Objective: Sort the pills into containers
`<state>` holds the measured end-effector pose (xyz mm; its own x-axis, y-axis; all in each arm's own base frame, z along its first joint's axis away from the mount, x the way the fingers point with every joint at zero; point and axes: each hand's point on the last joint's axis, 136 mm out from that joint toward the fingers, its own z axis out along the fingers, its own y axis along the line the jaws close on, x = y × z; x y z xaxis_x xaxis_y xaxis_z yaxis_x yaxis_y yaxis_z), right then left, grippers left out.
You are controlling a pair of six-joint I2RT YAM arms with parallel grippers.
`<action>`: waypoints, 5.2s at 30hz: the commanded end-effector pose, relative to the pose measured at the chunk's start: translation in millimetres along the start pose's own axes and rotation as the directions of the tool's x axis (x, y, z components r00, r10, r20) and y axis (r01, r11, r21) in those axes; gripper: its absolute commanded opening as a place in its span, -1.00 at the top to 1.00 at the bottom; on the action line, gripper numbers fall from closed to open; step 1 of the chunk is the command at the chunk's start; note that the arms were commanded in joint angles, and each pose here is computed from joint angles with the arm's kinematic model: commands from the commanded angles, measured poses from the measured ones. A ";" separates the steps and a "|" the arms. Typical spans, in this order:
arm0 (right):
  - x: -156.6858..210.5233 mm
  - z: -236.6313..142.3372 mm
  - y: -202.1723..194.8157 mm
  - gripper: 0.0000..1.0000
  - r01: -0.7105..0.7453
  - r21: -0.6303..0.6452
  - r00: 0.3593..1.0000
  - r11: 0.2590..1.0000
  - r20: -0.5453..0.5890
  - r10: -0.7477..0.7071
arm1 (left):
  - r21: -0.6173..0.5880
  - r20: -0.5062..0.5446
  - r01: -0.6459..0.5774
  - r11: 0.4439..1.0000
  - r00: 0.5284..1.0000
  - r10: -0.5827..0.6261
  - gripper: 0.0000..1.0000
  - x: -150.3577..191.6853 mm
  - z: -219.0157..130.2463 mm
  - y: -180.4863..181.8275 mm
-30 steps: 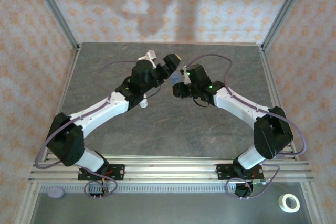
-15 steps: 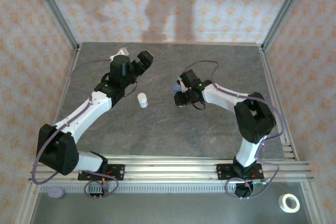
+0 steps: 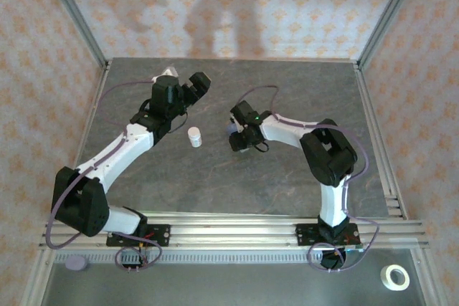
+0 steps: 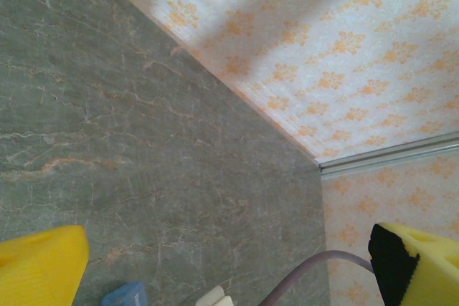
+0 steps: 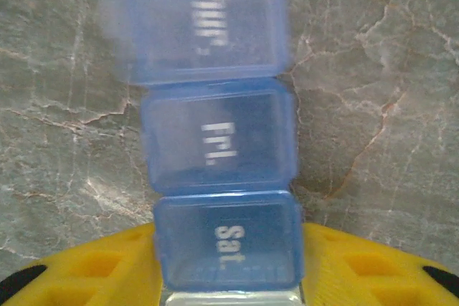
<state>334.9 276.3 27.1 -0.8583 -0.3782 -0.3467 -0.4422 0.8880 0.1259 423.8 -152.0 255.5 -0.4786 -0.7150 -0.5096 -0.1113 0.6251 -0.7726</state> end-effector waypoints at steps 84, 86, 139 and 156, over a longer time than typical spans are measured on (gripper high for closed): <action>-25.4 -30.6 -88.4 -0.76 -0.477 0.115 0.879 0.871 0.073 0.471 | 0.036 -0.572 -0.805 0.593 0.469 0.672 -0.99 89.5 59.5 21.0; -23.9 -28.6 -88.5 -0.76 -0.477 0.116 0.879 0.871 0.069 0.472 | 0.036 -0.589 -0.817 0.576 0.448 0.673 -0.99 92.0 58.1 26.1; 0.3 -0.7 -93.6 -0.76 -0.479 0.151 0.875 0.865 0.006 0.484 | 0.165 -0.781 -0.897 0.410 0.135 0.610 -0.99 172.8 81.2 112.9; 3.8 1.0 -93.1 -0.75 -0.475 0.152 0.876 0.867 -0.007 0.482 | 0.117 -0.765 -0.903 0.414 0.184 0.617 -0.99 164.5 101.2 110.6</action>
<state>389.5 204.6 36.9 -0.9475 0.1032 -0.3028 0.0457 0.9804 0.1915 405.6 -232.3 42.3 -0.8218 0.5136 -0.2467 0.5112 0.8558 0.0788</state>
